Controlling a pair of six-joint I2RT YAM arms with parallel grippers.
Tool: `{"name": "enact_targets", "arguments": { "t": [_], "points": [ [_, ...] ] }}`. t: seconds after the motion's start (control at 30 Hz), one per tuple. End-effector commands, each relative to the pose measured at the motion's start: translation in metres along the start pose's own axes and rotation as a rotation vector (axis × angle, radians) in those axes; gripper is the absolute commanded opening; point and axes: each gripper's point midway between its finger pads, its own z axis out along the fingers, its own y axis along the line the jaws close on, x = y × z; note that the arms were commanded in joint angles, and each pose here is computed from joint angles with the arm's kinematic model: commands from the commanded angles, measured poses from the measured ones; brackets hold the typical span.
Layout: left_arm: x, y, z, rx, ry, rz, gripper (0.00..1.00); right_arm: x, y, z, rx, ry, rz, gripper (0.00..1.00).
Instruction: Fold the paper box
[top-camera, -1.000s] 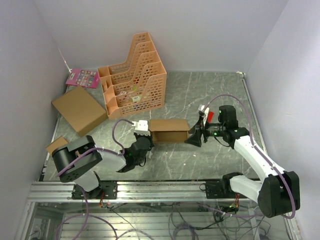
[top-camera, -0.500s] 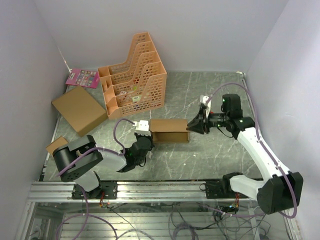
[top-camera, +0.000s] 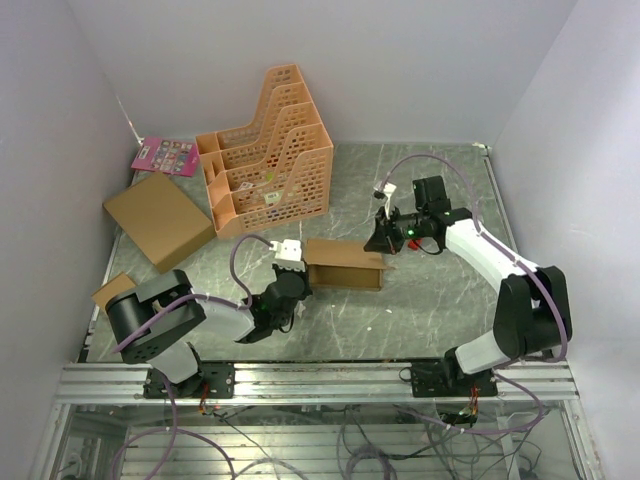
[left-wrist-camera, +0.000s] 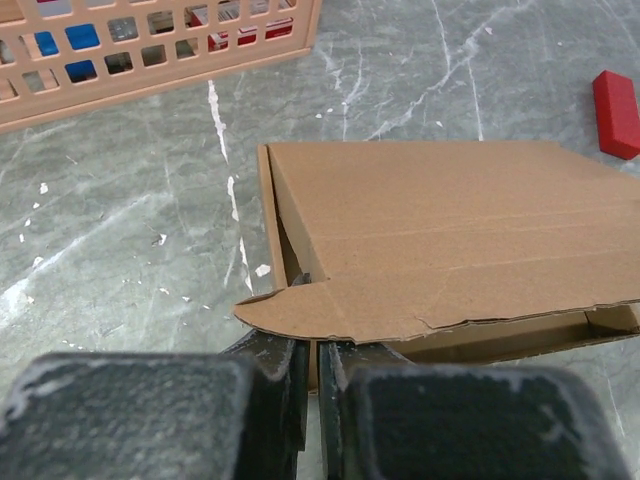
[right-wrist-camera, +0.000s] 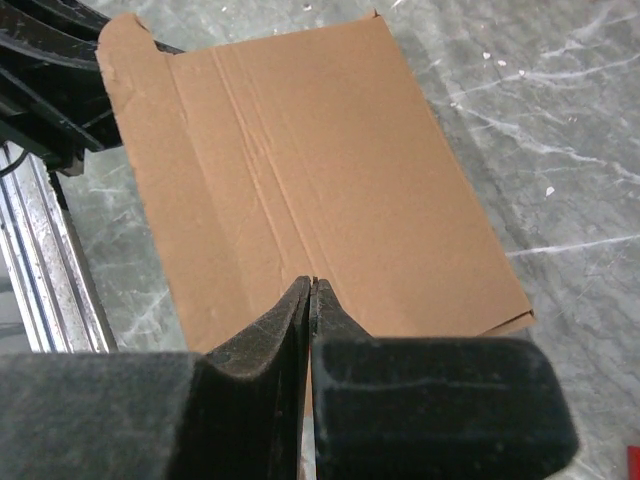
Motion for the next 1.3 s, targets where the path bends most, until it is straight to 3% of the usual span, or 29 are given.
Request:
{"name": "enact_targets", "arguments": {
  "t": [0.0,0.3,0.63,0.8,0.93,1.07,1.27],
  "points": [
    [0.0,-0.014,-0.002,0.048,0.023,-0.008,0.15,0.013,-0.005,0.008,0.006,0.042,0.035,0.02],
    [0.001,-0.018,-0.011,0.098,0.045,-0.011,0.35,0.033,-0.012,0.019,0.001,0.104,0.08,0.02],
    [-0.001,-0.023,-0.044,0.236,0.112,-0.032,0.47,0.057,-0.016,0.029,-0.003,0.182,0.112,0.02],
    [-0.027,-0.031,-0.084,0.366,0.155,-0.089,0.5,0.062,-0.016,0.031,-0.008,0.198,0.117,0.02],
    [-0.073,-0.029,-0.102,0.386,0.082,-0.135,0.57,0.064,-0.017,0.032,-0.003,0.204,0.115,0.03],
    [-0.101,-0.036,-0.092,0.365,0.089,-0.111,0.54,0.068,-0.019,0.033,-0.002,0.216,0.114,0.03],
    [-0.066,-0.057,-0.043,0.405,0.302,-0.075,0.31,0.072,-0.021,0.034,0.0,0.228,0.117,0.03]
  ]
}}
